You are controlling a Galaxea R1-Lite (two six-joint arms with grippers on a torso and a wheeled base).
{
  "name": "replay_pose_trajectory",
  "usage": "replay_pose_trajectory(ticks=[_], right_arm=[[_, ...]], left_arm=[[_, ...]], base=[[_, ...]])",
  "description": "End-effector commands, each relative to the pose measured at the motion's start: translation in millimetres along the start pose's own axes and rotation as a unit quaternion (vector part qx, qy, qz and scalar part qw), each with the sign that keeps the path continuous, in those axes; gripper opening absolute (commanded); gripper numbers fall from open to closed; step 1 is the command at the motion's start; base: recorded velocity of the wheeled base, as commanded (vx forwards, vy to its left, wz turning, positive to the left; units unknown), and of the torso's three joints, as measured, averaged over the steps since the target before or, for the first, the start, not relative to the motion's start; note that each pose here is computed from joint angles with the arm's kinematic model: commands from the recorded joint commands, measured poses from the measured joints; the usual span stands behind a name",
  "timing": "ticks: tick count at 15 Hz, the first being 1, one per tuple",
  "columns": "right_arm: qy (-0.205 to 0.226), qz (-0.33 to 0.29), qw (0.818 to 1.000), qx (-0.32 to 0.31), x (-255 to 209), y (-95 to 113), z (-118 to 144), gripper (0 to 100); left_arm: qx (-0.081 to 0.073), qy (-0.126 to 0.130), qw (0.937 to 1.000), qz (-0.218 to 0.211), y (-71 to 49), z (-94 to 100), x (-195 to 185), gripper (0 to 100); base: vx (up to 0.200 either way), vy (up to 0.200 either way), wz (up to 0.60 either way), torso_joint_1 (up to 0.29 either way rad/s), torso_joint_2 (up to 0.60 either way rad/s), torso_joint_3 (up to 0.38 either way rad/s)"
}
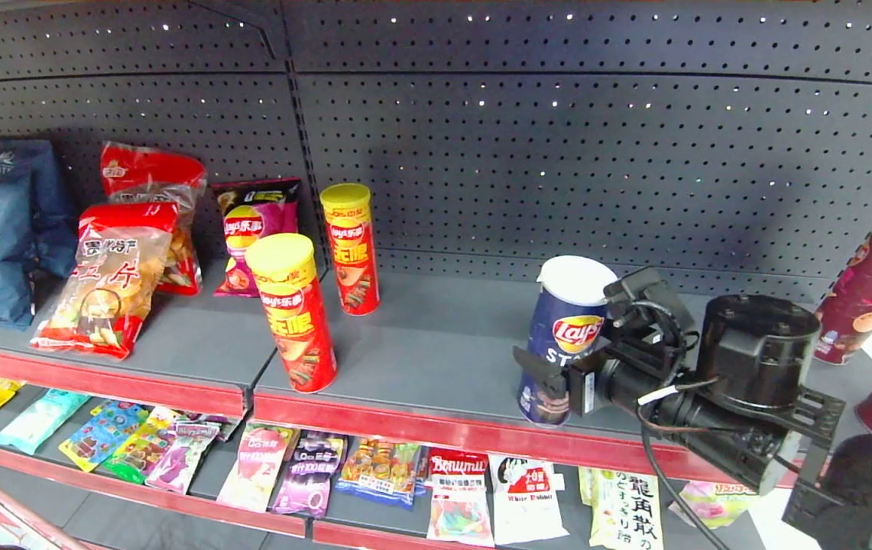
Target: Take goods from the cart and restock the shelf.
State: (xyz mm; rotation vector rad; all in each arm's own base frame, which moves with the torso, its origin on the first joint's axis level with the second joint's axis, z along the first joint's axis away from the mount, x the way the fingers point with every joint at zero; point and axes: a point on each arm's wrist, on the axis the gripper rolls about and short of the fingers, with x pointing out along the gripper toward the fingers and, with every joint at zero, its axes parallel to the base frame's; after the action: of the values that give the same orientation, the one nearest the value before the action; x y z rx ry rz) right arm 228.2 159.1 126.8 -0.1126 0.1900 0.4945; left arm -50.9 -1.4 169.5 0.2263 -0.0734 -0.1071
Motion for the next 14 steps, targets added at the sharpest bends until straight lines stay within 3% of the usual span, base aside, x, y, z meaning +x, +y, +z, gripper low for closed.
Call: replay_pose_trajectory(ticks=[1,3,5,6,8,10,12,14], right_arm=[[-0.012,0.003,1.0,0.0,-29,-1,4,100],[-0.024,-0.004,1.0,0.0,-84,-5,-4,100],[-0.068,-0.014,0.998,0.002,-122,-13,0,100],[-0.109,-0.034,0.993,-0.011,-150,-22,3,100],[-0.136,-0.087,0.986,-0.05,-183,-35,6,100],[-0.11,-0.143,0.982,-0.054,-222,-43,-4,100],[-0.069,-0.154,0.984,-0.053,-275,-36,-14,100],[-0.034,-0.168,0.984,-0.051,-312,-28,-51,100]], left_arm=[[0.0,0.0,1.0,0.0,0.1,0.5,0,0],[0.0,-0.001,1.0,-0.002,-0.1,0.3,0,0],[0.0,0.001,1.0,-0.003,0.1,0.8,1,0],[0.0,0.001,1.0,-0.004,0.4,2.2,1,0],[-0.001,0.006,0.9999,-0.012,2.1,7.5,6,0],[-0.01,-0.003,0.9997,-0.022,4.0,14.8,13,0],[-0.009,-0.011,0.9995,-0.028,5.2,20.8,16,0],[-0.009,-0.012,0.9994,-0.031,5.4,22.1,16,0]], base=[[0.0,0.0,0.0,0.0,0.0,0.0],[0.0,0.0,0.0,0.0,0.0,0.0],[0.0,0.0,0.0,0.0,0.0,0.0],[0.0,0.0,0.0,0.0,0.0,0.0],[0.0,0.0,0.0,0.0,0.0,0.0],[0.0,0.0,0.0,0.0,0.0,0.0],[0.0,0.0,0.0,0.0,0.0,0.0],[0.0,0.0,0.0,0.0,0.0,0.0]])
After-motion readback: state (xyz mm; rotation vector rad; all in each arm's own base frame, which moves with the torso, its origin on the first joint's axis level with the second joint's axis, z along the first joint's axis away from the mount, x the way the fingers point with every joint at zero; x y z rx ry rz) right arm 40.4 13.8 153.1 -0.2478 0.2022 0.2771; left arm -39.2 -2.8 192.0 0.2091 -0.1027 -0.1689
